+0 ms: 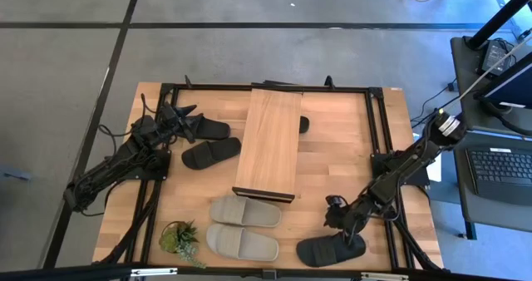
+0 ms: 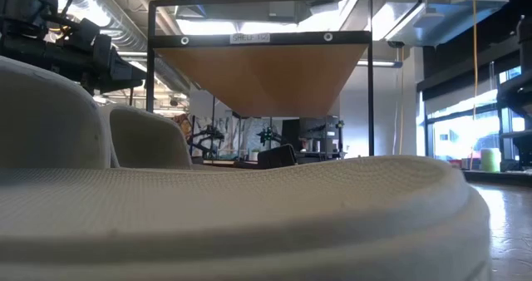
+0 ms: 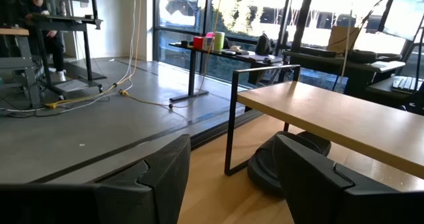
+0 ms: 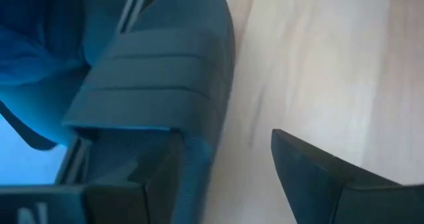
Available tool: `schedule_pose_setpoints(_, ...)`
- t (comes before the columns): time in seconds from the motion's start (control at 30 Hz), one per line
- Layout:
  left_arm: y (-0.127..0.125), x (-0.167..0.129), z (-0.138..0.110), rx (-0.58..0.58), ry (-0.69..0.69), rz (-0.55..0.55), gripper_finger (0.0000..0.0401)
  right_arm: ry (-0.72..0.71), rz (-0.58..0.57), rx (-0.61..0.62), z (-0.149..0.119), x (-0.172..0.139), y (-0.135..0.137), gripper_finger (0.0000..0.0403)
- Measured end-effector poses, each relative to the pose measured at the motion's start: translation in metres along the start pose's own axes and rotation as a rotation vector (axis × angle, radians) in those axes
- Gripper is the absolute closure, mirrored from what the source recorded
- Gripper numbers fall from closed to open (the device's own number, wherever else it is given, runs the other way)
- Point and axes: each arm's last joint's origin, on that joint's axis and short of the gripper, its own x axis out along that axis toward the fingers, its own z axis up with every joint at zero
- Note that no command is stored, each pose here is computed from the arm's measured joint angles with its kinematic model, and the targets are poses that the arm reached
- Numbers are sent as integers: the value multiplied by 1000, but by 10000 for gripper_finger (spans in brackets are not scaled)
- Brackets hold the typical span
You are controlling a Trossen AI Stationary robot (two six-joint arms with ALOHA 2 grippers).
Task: Pick and place slides into the shelf
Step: Put the bottom right black slide under the shelf
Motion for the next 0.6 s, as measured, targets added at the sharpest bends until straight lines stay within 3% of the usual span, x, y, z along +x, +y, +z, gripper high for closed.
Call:
schedule_pose_setpoints(0.17,0,0,0,0,0,0,193,-21,20,-7,1,8,1,175)
schedule_pose_setpoints(0.37,0,0,0,0,0,0,193,-39,-13,-124,1,10,0,175)
schedule_pose_setpoints(0.6,0,0,0,0,0,0,193,-65,-42,-158,3,10,0,175)
